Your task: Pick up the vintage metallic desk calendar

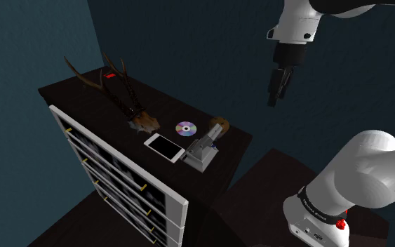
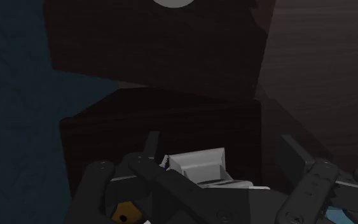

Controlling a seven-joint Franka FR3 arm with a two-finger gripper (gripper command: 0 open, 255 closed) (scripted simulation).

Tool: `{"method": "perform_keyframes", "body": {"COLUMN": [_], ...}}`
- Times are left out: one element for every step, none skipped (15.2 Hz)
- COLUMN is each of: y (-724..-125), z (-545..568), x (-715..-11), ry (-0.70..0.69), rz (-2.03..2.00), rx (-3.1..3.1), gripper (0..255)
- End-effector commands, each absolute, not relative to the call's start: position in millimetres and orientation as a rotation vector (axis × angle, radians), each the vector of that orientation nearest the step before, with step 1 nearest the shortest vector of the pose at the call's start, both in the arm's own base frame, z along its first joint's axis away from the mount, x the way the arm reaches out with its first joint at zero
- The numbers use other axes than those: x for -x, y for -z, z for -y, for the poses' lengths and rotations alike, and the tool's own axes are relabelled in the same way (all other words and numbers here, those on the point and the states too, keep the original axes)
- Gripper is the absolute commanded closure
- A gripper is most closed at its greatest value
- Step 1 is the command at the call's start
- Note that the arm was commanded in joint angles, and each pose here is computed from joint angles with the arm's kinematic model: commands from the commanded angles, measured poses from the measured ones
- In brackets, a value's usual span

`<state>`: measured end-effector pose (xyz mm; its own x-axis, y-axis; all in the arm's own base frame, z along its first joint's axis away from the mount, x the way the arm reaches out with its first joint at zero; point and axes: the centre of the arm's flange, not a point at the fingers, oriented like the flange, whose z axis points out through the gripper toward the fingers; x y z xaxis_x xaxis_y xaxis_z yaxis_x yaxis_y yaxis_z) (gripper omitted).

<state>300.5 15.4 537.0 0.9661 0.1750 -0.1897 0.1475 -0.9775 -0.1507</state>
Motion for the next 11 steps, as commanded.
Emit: {"method": "perform_keyframes", "body": {"y": [-537.0, -528.7, -520.4, -512.1, -503.8, -495.5, -487.3, -479.1, -470.9, -462.8, -454.7], "z": [-15.4, -23.0, -30.8, -38.6, -46.4, -54.3, -62.0, -69.7, -77.2, -84.6, -91.7], "x": [-300.5, -299.2, -298.4, -298.2, -298.5, -299.4, -300.9, -302.9, -305.5, -308.6, -312.3], "ry": [-0.306, -0.284, -0.261, -0.239, -0.216, -0.194, -0.171, -0.148, -0.125, -0.102, -0.079], "rz": [0.246, 0.155, 0.064, -0.026, -0.115, -0.205, -0.293, -0.382, -0.469, -0.556, -0.642], "rx": [2.98, 2.981, 2.979, 2.974, 2.967, 2.957, 2.944, 2.929, 2.911, 2.89, 2.867], "gripper": [0, 0, 0, 0, 0, 0, 0, 0, 0, 0, 0]}}
